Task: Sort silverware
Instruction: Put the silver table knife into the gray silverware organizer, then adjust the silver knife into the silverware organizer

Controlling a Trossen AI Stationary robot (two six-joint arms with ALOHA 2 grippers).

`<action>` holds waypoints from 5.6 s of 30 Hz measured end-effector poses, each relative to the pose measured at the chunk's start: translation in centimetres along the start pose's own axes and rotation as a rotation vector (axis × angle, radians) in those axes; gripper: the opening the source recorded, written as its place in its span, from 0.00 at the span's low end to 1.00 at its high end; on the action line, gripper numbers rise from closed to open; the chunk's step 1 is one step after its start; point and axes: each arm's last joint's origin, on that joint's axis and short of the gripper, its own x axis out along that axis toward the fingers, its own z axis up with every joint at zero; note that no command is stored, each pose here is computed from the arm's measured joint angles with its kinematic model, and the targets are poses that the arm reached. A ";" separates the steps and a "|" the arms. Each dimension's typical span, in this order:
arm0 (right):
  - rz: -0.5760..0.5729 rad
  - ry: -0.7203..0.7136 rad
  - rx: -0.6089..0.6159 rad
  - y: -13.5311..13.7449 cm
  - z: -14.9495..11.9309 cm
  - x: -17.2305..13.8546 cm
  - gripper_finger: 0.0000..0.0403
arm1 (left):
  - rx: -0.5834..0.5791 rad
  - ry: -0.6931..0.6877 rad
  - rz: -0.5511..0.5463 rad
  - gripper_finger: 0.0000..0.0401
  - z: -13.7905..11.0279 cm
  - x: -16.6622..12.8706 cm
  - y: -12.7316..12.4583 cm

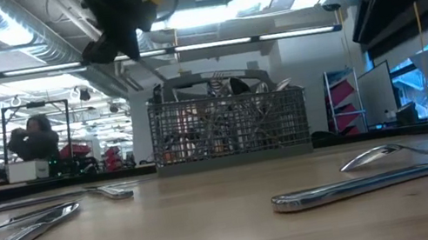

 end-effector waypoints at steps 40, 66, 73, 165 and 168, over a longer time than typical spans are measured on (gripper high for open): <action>0.000 -0.001 0.001 0.0 0.0 0.0 0.21 | 0.061 -0.064 -0.234 0.01 -0.5 -2.8 -3.2; 0.003 -0.003 0.003 0.0 0.0 0.0 0.21 | 0.277 -0.098 -0.318 0.08 3.7 3.3 -4.2; 0.004 -0.003 0.003 0.0 0.0 0.0 0.21 | 0.272 -0.060 -0.256 0.19 4.5 3.5 -4.5; 0.016 0.008 -0.027 0.1 0.0 0.0 0.21 | -1.806 0.165 -0.355 0.02 -3.5 5.2 1.5; 0.017 0.008 -0.026 0.1 0.0 0.0 0.21 | -1.776 0.151 -0.338 0.01 -3.4 5.1 1.5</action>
